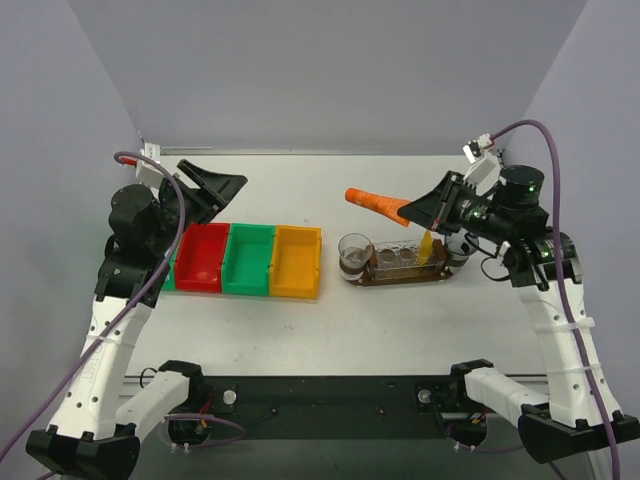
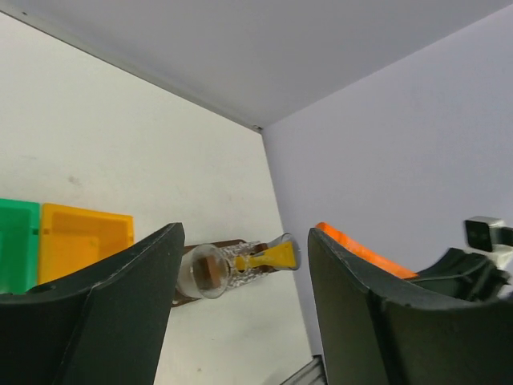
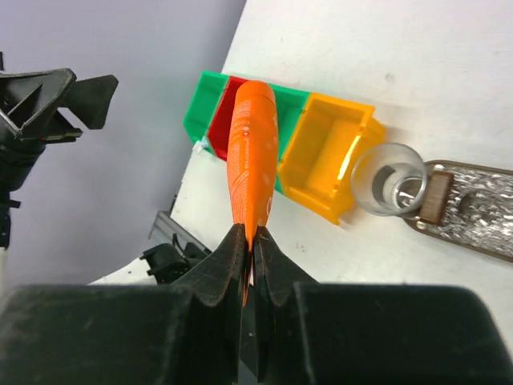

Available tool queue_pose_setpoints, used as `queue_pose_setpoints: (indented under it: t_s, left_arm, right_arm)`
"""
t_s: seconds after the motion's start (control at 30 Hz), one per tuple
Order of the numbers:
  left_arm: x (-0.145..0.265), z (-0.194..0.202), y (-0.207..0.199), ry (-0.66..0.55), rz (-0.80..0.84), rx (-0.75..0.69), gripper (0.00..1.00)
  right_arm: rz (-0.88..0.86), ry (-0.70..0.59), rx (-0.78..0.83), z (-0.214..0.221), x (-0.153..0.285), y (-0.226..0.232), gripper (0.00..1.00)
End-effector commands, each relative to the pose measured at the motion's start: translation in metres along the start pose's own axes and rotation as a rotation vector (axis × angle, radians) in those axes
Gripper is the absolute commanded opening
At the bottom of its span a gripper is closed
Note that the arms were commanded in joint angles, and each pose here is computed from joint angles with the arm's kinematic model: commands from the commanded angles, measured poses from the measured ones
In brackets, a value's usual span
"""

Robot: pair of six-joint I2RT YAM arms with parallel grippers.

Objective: Prepare toiletry sets of a toothbrush and toothpaste on the tray

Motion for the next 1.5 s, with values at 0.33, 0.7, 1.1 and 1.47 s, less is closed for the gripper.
queue_pose_setpoints:
  t_s: [0.33, 0.7, 1.1, 1.47]
  left_arm:
    - [-0.003, 0.022, 0.019, 0.238, -0.184, -0.482, 0.72]
    - [-0.028, 0.052, 0.042, 0.364, -0.194, -0.473, 0.72]
    - [-0.040, 0.040, 0.065, 0.336, -0.227, -0.410, 0.72]
    - [-0.038, 0.039, 0.075, 0.343, -0.259, -0.392, 0.71]
  right_arm:
    - [0.486, 0.292, 0.227, -0.012, 0.047, -0.026, 0.00]
    - [0.766, 0.449, 0.387, -0.013, 0.017, -0.051, 0.00]
    - [0.875, 0.487, 0.441, -0.024, -0.005, -0.070, 0.00]
    - [0.921, 0.549, 0.448, -0.023, -0.024, -0.090, 0.00]
Point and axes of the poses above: each gripper's point midway between its finger pads, its own x axis back along the fingers, its own y axis along the line the jaws close on, z = x × y, the point moved 6 cm from there along x, back along the fingers, and after that the axes turned 11 degrees about -x, right-handed, at the moved point
